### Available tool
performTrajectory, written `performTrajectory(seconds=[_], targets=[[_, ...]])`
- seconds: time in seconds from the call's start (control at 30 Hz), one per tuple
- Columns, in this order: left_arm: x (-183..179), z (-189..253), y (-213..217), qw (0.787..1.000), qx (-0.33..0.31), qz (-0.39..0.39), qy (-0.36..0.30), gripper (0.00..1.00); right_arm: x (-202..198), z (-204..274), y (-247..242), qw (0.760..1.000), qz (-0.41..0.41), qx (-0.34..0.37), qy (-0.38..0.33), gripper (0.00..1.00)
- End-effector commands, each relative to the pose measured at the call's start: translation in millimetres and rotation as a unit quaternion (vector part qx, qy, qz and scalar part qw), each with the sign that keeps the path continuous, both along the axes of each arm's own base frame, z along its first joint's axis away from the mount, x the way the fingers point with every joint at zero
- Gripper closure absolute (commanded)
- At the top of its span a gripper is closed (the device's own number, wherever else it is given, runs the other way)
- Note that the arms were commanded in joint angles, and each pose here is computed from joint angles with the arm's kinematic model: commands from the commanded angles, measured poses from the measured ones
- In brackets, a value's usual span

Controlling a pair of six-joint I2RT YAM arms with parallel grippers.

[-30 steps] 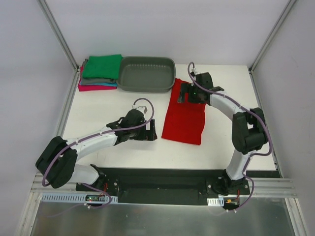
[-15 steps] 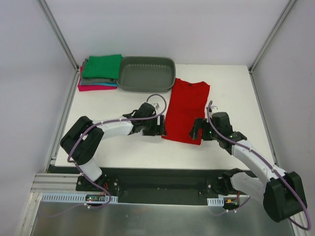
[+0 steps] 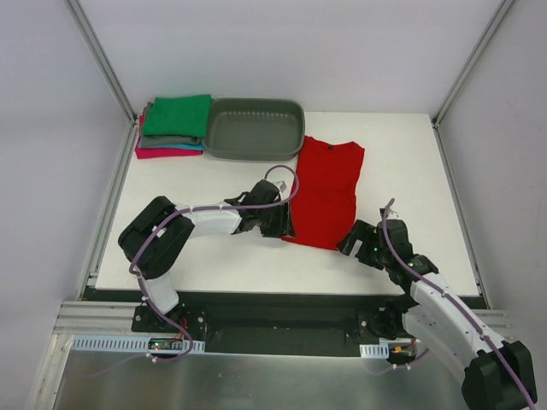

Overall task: Fold and stack the t-shirts
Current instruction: Grab one side of the 2/3 rectangular tshirt with both arms

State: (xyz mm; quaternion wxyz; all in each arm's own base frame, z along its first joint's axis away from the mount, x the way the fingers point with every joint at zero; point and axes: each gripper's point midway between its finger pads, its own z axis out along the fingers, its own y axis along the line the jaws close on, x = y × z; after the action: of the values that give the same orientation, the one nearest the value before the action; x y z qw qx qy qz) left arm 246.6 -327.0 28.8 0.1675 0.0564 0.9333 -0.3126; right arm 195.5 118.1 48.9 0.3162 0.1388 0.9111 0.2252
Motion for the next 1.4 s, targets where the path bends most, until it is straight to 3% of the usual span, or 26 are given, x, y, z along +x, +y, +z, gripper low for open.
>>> performTrajectory(seconds=[0.0,0.13,0.2,0.33,0.8,1.03,1.2,1.37], targets=[[-15,-33,8,0.998,0.045,0.007,0.046,0.66,-5,-8,4,0.999,-0.009,0.014,0.032,0.04],[-18,-35,15,0.997,0.054,0.029,0.049,1.0,-7,-11,12,0.998,0.001,0.033,0.055,0.02],[-21,-36,18,0.996,0.056,0.035,0.052,1.0,-8,-16,10,0.998,-0.003,0.025,0.061,0.01],[-24,-35,20,0.996,0.057,0.038,0.051,1.0,-9,-25,-1,0.997,-0.022,-0.005,0.079,0.13],[-25,-32,17,0.997,0.051,0.032,0.045,1.0,-1,-45,-11,0.993,-0.039,-0.05,0.102,0.39],[-28,-29,20,0.997,0.048,0.034,0.041,1.0,-2,-46,0,0.993,-0.006,-0.033,0.113,0.77],[-42,-22,29,0.997,0.058,0.042,0.017,1.0,-18,-40,10,0.994,0.035,-0.008,0.105,1.0],[-72,-13,45,0.998,0.052,0.039,0.008,1.0,-53,-21,30,0.987,0.109,0.047,0.105,1.0]])
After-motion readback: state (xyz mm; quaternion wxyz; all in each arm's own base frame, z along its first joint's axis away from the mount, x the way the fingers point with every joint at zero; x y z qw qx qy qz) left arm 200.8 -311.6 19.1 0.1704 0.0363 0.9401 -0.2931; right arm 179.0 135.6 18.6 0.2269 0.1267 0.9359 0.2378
